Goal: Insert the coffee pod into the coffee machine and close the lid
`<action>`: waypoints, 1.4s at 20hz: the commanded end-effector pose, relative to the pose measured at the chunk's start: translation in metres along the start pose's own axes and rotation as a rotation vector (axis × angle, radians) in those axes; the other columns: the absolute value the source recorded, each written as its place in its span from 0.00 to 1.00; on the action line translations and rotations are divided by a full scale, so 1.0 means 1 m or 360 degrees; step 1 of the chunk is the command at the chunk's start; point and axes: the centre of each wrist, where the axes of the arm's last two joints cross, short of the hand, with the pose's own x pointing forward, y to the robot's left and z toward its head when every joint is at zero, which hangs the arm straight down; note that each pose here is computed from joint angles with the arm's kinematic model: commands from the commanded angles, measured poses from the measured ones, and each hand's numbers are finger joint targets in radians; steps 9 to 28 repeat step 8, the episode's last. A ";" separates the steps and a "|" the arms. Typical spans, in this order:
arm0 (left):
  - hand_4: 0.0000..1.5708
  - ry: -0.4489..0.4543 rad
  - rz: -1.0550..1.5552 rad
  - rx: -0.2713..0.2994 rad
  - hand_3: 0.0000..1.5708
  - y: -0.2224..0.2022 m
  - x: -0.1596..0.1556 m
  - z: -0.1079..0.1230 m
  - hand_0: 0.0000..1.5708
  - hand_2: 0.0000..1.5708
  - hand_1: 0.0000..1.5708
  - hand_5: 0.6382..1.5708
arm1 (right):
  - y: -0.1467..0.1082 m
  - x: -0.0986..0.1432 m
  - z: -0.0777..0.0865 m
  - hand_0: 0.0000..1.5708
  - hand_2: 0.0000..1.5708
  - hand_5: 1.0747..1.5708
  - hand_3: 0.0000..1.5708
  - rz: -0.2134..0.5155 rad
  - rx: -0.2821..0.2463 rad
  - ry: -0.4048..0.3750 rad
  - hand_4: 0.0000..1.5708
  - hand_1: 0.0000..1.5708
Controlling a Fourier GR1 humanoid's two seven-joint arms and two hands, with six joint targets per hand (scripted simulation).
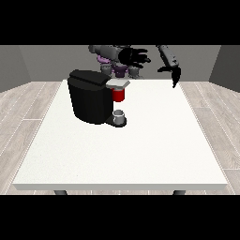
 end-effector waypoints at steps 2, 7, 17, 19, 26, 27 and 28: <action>0.23 -0.0035 0.0009 0.0028 0.00 -0.002 -0.007 0.004 0.00 0.00 0.00 1.00 | 0.020 -0.018 0.024 0.00 0.00 1.00 0.00 -0.0021 0.0171 -0.0002 0.31 0.00; 0.11 0.0008 0.0033 -0.0065 0.00 -0.018 -0.018 0.010 0.00 0.00 0.00 1.00 | 0.048 -0.031 0.070 0.00 0.00 1.00 0.00 -0.0140 0.0433 -0.0151 0.33 0.00; 0.11 -0.0008 0.0021 -0.0072 0.00 -0.020 -0.013 -0.004 0.00 0.00 0.00 1.00 | 0.058 -0.034 0.088 0.00 0.00 1.00 0.00 -0.0236 0.0378 -0.0083 0.29 0.00; 0.11 -0.0008 0.0021 -0.0072 0.00 -0.020 -0.013 -0.004 0.00 0.00 0.00 1.00 | 0.058 -0.034 0.088 0.00 0.00 1.00 0.00 -0.0236 0.0378 -0.0083 0.29 0.00; 0.11 -0.0008 0.0021 -0.0072 0.00 -0.020 -0.013 -0.004 0.00 0.00 0.00 1.00 | 0.058 -0.034 0.088 0.00 0.00 1.00 0.00 -0.0236 0.0378 -0.0083 0.29 0.00; 0.11 -0.0008 0.0021 -0.0072 0.00 -0.020 -0.013 -0.004 0.00 0.00 0.00 1.00 | 0.058 -0.034 0.088 0.00 0.00 1.00 0.00 -0.0236 0.0378 -0.0083 0.29 0.00; 0.11 -0.0008 0.0021 -0.0072 0.00 -0.020 -0.013 -0.004 0.00 0.00 0.00 1.00 | 0.058 -0.034 0.088 0.00 0.00 1.00 0.00 -0.0236 0.0378 -0.0083 0.29 0.00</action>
